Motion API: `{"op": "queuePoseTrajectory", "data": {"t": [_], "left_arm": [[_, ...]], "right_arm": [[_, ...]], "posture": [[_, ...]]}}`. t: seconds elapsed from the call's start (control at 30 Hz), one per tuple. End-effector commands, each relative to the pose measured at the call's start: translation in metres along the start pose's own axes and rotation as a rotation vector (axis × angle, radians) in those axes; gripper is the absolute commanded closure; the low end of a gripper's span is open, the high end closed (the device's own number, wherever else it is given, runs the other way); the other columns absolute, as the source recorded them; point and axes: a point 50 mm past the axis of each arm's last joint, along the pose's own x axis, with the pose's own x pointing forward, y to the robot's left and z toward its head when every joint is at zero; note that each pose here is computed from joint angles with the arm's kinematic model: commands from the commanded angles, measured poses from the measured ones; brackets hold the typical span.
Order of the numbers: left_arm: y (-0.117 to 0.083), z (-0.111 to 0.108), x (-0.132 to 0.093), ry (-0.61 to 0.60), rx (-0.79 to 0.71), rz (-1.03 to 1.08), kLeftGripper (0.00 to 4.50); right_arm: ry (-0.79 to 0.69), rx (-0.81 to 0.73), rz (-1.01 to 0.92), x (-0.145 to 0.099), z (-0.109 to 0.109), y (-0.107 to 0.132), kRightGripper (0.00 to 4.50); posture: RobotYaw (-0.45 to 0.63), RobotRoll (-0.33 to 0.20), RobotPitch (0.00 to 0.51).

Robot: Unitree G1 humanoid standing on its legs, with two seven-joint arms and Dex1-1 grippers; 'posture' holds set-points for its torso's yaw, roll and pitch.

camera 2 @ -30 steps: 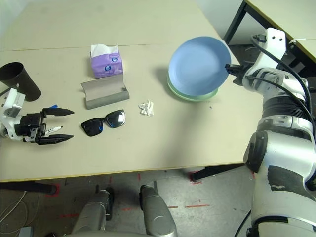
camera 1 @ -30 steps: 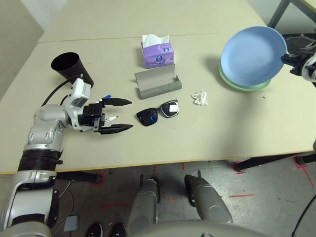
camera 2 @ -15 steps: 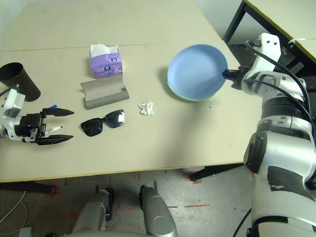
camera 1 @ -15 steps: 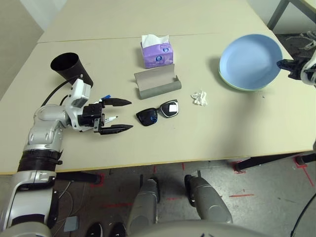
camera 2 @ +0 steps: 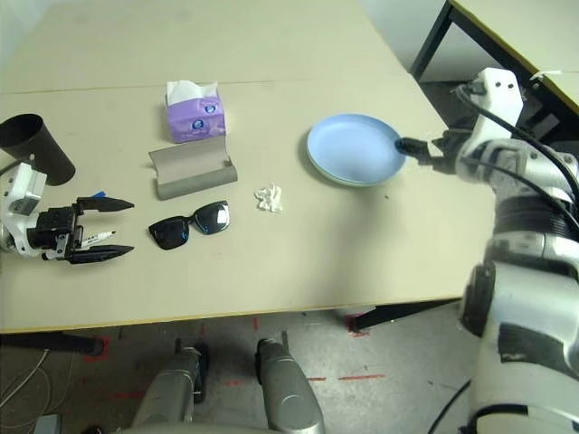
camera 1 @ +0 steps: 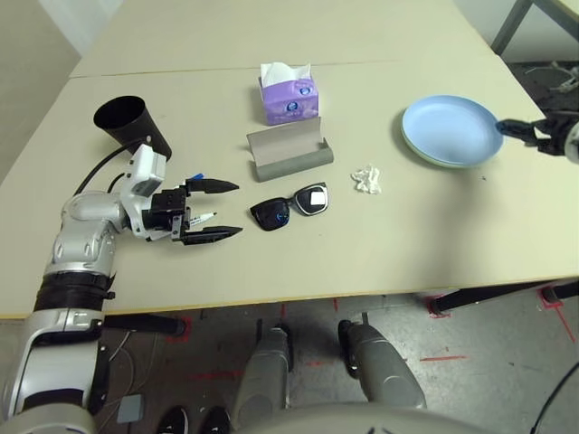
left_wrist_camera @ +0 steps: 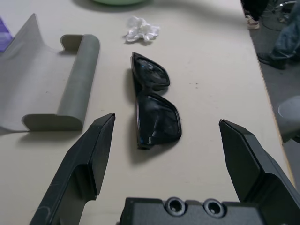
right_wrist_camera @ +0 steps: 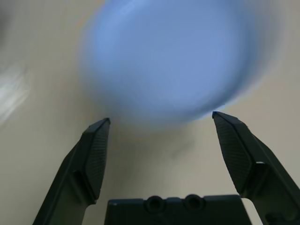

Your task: Organize and tidy the items on the table.

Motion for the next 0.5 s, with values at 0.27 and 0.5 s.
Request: {"op": "queuePoseTrajectory", "data": {"t": [0.27, 0.5], "left_arm": [[-0.003, -0.002, -0.004, 0.015, -0.008, -0.007, 0.00], [-0.003, 0.000, -0.006, 0.012, -0.002, 0.003, 0.00]], "right_arm": [[-0.097, -0.102, 0.282, 0.029, -0.022, 0.092, 0.05], [-0.204, -0.242, 0.243, 0.069, -0.027, 0.106, 0.05]], "posture": [[-0.26, 0.000, 0.226], [-0.24, 0.000, 0.220]]}}
